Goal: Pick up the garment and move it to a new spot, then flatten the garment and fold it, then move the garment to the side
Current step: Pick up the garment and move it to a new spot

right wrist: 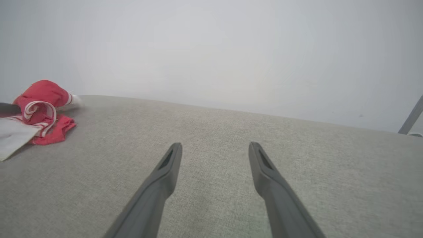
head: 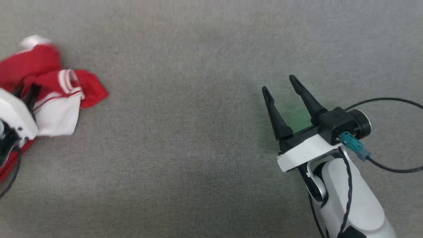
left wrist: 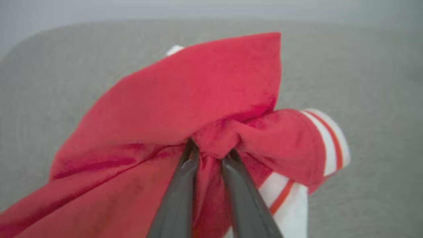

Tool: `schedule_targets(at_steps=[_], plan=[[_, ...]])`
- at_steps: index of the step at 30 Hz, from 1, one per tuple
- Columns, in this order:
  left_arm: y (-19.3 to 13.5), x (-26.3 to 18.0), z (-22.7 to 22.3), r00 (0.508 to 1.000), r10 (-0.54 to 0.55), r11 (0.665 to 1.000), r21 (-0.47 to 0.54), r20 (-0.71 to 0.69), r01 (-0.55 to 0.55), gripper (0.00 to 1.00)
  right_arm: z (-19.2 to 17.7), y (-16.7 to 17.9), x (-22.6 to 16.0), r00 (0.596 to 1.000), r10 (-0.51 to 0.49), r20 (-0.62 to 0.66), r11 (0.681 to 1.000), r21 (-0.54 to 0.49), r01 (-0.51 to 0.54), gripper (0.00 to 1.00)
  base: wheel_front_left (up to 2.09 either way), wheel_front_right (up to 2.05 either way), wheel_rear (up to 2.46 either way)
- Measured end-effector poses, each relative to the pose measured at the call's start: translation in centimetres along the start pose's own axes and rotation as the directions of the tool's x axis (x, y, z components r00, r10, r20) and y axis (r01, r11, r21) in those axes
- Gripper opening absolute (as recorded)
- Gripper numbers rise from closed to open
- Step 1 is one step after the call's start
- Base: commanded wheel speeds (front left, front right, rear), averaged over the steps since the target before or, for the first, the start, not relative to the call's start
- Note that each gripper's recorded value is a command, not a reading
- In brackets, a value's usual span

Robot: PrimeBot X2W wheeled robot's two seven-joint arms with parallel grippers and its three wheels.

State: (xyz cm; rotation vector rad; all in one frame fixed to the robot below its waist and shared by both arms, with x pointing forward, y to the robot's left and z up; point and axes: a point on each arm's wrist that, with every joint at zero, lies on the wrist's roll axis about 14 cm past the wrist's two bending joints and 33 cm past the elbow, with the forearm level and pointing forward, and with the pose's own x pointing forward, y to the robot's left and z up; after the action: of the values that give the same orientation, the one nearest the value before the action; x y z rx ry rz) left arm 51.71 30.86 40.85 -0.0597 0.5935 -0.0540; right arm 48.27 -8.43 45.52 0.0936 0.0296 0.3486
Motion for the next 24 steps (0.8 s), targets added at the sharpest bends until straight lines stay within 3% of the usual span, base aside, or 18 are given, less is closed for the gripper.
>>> schedule_targets(at_steps=[6,10,13,17,24], plan=[[-5.9,-2.2,6.9,0.968,-0.181,0.982,0.076,0.173,0.17,0.0,2.8,0.1,-1.5,0.998,-0.021,0.06,1.0,0.024,0.02,1.0,0.0,0.0,0.0],[-13.0,-2.9,7.9,0.91,-0.377,0.921,0.174,0.173,0.348,0.0,3.4,-1.1,-3.0,0.995,-0.068,0.07,0.997,0.041,0.065,1.0,0.0,0.0,0.0],[-18.9,-3.3,7.9,0.839,-0.526,0.836,0.267,0.142,0.479,0.0,3.6,-2.5,-4.1,0.99,-0.117,0.075,0.992,0.054,0.113,1.0,0.0,0.0,0.0],[-27.0,-3.8,6.4,0.718,-0.695,0.679,0.363,0.041,0.637,0.0,4.2,-4.9,-5.5,0.977,-0.194,0.091,0.979,0.081,0.187,1.0,0.0,0.0,0.0],[-37.8,-4.6,6.7,0.495,-0.868,0.428,0.437,-0.046,0.791,0.0,4.6,-8.8,-8.6,0.941,-0.325,0.097,0.942,0.118,0.313,1.0,0.0,0.0,0.0]])
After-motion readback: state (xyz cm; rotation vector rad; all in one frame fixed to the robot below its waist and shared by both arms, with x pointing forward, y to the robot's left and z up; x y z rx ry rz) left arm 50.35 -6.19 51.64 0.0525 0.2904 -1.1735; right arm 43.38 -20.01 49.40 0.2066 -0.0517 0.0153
